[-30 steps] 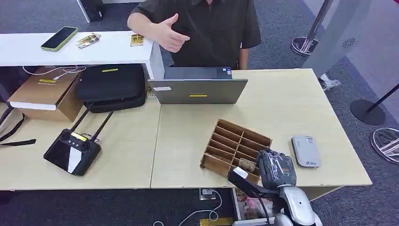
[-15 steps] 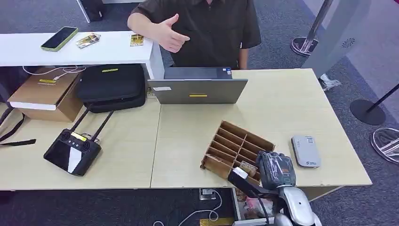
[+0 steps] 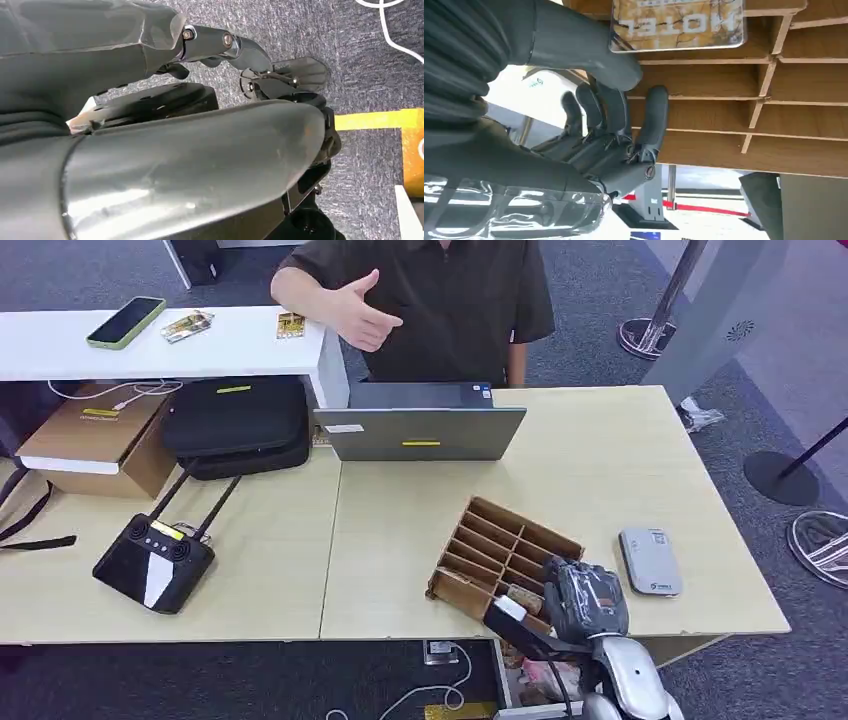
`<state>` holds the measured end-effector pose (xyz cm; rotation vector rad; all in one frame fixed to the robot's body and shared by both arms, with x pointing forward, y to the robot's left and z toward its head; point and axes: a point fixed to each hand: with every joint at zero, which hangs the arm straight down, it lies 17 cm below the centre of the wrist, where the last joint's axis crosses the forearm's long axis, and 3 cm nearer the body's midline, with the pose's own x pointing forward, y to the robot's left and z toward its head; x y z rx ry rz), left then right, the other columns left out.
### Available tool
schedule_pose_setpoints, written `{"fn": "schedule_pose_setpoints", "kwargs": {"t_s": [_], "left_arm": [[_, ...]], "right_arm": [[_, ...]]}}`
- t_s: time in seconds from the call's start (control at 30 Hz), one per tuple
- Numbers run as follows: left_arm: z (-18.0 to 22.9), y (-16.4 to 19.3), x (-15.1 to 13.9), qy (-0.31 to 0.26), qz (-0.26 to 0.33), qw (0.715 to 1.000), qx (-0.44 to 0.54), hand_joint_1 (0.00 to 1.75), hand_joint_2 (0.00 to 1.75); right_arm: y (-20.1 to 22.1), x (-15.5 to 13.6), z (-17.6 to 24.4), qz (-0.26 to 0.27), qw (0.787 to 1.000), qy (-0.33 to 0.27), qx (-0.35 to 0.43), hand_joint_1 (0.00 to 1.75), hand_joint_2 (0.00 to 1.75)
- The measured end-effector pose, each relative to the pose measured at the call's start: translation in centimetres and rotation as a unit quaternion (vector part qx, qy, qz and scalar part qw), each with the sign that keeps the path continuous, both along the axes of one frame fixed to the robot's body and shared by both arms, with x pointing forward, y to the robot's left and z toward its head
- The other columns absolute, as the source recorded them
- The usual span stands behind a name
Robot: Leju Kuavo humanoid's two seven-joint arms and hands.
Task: Pass the card to the sensor for recognition and then transmit it.
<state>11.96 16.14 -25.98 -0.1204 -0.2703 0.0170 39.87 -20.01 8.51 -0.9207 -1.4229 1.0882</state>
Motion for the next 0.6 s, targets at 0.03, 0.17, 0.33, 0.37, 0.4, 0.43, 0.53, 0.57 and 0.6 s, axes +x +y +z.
{"fn": "schedule_pose_setpoints", "kwargs": {"t_s": [0.03, 0.17, 0.33, 0.37, 0.4, 0.43, 0.53, 0.57, 0.6], "left_arm": [[0.0, 0.0, 0.0, 0.000, 0.000, 1.000, 0.000, 0.00, 0.00], [0.0, 0.0, 0.0, 0.000, 0.001, 1.000, 0.000, 0.00, 0.00], [0.0, 0.0, 0.0, 0.000, 0.001, 1.000, 0.001, 0.00, 0.00], [0.0, 0.1, 0.0, 0.000, 0.001, 1.000, 0.001, 0.00, 0.00], [0.0, 0.1, 0.0, 0.000, 0.002, 1.000, 0.001, 0.00, 0.00], [0.0, 0.1, 0.0, 0.000, 0.003, 1.000, 0.001, 0.00, 0.00], [0.0, 0.1, 0.0, 0.000, 0.003, 1.000, 0.001, 0.00, 0.00], [0.0, 0.1, -0.1, 0.001, 0.004, 1.000, 0.001, 0.00, 0.00], [0.0, 0.1, -0.1, 0.000, 0.004, 1.000, 0.001, 0.00, 0.00]], "right_arm": [[0.0, 0.0, 0.0, 0.001, 1.000, -0.001, 0.001, 0.00, 1.75], [0.1, 0.3, 0.4, 0.002, 1.000, -0.006, 0.002, 0.00, 1.75], [0.1, 0.4, 0.6, 0.002, 1.000, -0.007, 0.004, 0.00, 1.75], [0.2, 0.4, 0.6, 0.002, 1.000, -0.008, 0.005, 0.00, 1.75], [0.2, 0.5, 0.7, 0.002, 1.000, -0.009, 0.007, 0.00, 1.75], [0.2, 0.5, 0.8, 0.002, 1.000, -0.010, 0.007, 0.00, 1.75], [0.3, 0.5, 1.0, 0.002, 1.000, -0.013, 0.008, 0.00, 1.75], [0.3, 0.5, 1.1, 0.003, 1.000, -0.014, 0.009, 0.00, 1.75], [0.3, 0.5, 1.2, 0.003, 1.000, -0.015, 0.008, 0.00, 1.75]]}}
